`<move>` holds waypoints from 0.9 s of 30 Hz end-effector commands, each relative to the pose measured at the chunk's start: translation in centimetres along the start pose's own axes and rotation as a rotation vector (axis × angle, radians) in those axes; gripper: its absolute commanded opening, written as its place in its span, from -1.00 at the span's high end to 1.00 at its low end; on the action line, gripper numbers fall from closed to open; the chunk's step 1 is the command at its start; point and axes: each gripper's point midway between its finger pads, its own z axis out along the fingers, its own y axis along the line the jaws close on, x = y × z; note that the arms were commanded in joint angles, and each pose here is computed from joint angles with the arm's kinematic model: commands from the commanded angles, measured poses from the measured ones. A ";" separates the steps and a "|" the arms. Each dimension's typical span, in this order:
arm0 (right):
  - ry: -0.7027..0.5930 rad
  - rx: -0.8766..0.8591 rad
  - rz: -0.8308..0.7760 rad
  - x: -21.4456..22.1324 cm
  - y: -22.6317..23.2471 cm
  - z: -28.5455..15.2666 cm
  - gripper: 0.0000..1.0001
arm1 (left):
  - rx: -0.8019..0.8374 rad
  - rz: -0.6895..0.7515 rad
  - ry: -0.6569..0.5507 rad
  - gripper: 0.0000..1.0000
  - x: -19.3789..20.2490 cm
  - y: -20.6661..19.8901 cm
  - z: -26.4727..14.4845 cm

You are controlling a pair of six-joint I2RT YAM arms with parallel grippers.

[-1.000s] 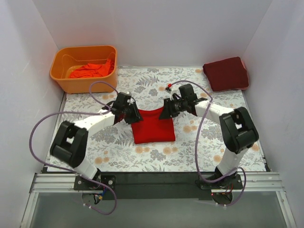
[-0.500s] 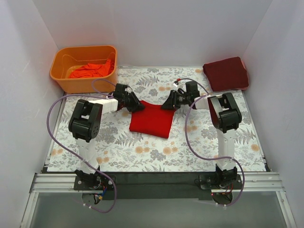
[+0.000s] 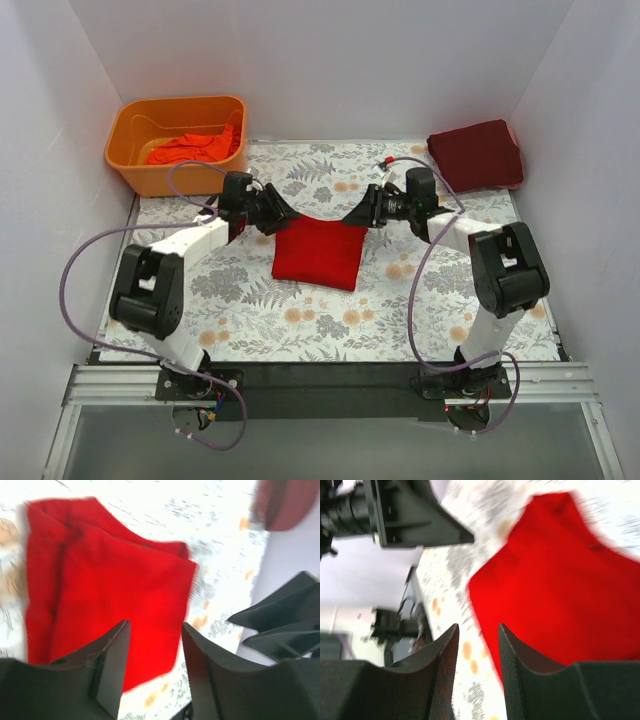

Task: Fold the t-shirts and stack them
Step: Fold the tshirt

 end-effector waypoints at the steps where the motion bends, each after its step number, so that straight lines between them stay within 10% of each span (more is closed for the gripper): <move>1: 0.104 -0.128 -0.020 4.6 4.1 0.4 0.11 | 0.026 0.041 -0.031 0.17 1.6 -1.4 -3.1; 15: 0.255 -0.060 0.211 14.6 -3.1 0.5 0.18 | -0.299 -0.143 0.080 0.70 8.8 11.4 -2.2; 27: 0.093 -0.111 0.130 6.3 -0.7 -1.9 0.19 | -0.095 -0.101 -0.037 0.55 6.6 5.2 -5.4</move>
